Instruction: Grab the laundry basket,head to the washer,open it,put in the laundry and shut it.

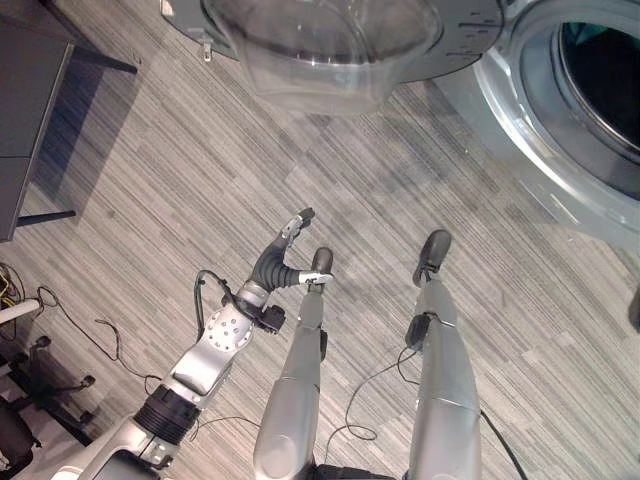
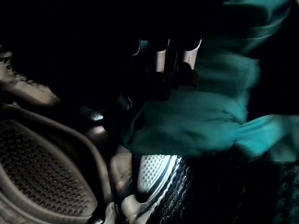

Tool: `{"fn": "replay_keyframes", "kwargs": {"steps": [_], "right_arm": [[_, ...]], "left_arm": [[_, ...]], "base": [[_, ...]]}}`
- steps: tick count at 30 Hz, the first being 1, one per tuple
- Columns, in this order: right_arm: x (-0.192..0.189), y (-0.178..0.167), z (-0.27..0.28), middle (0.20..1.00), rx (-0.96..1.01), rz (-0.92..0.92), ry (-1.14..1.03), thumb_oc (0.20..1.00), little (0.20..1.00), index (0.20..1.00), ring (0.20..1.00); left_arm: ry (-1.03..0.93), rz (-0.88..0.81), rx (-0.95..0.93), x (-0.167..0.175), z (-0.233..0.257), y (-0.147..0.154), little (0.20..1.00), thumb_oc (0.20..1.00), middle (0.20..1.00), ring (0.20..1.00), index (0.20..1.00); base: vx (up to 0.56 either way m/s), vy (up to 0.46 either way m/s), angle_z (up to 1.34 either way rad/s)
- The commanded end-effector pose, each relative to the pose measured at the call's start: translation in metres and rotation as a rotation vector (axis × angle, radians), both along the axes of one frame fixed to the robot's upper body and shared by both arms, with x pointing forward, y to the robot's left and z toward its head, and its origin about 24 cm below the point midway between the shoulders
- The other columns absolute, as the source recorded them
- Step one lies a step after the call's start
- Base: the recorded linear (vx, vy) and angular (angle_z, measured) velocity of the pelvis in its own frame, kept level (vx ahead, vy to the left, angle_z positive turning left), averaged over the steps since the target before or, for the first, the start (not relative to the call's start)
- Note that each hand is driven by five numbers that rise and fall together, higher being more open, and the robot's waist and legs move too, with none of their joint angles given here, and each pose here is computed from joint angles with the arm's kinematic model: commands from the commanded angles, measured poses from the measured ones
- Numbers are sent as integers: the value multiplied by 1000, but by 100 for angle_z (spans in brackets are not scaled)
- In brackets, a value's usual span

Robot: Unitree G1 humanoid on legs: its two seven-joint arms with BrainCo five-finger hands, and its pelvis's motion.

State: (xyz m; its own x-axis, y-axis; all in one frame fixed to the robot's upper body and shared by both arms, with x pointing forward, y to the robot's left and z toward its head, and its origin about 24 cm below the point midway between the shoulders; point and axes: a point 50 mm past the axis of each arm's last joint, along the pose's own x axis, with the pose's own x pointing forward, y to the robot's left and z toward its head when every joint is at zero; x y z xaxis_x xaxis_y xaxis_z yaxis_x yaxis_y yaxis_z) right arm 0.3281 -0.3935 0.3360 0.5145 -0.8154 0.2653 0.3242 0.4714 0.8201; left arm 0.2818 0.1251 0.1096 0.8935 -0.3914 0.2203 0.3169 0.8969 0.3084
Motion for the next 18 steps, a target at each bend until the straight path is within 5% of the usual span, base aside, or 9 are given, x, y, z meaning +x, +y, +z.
{"fn": "replay_keyframes", "kwargs": {"steps": [1, 8, 12, 15, 18], "right_arm": [[-56, -50, 20, 1000, 15, -239, 37, 1000, 1000, 1000, 1000], [19, 8, -49, 1000, 19, 146, 87, 1000, 1000, 1000, 1000], [54, 88, -113, 1000, -17, 456, -22, 1000, 1000, 1000, 1000], [42, 131, -183, 1000, -33, 676, -13, 1000, 1000, 1000, 1000], [16, 135, -253, 1000, -6, 740, 178, 1000, 1000, 1000, 1000]], "left_arm": [[35, 4, -31, -13, -11, 6, 1000, 1000, 1000, 1000, 1000], [52, 35, -46, -13, -16, 13, 1000, 1000, 1000, 1000, 1000], [44, 87, -29, -12, -18, 22, 1000, 1000, 1000, 1000, 1000], [103, 93, 14, -18, -33, 30, 1000, 1000, 1000, 1000, 1000], [173, 113, 65, -26, -48, 43, 1000, 1000, 1000, 1000, 1000]], "base": [[30, 2, 4], [0, -4, 2], [-24, 1, -5], [-27, 65, -2], [-33, 74, -3]]}}
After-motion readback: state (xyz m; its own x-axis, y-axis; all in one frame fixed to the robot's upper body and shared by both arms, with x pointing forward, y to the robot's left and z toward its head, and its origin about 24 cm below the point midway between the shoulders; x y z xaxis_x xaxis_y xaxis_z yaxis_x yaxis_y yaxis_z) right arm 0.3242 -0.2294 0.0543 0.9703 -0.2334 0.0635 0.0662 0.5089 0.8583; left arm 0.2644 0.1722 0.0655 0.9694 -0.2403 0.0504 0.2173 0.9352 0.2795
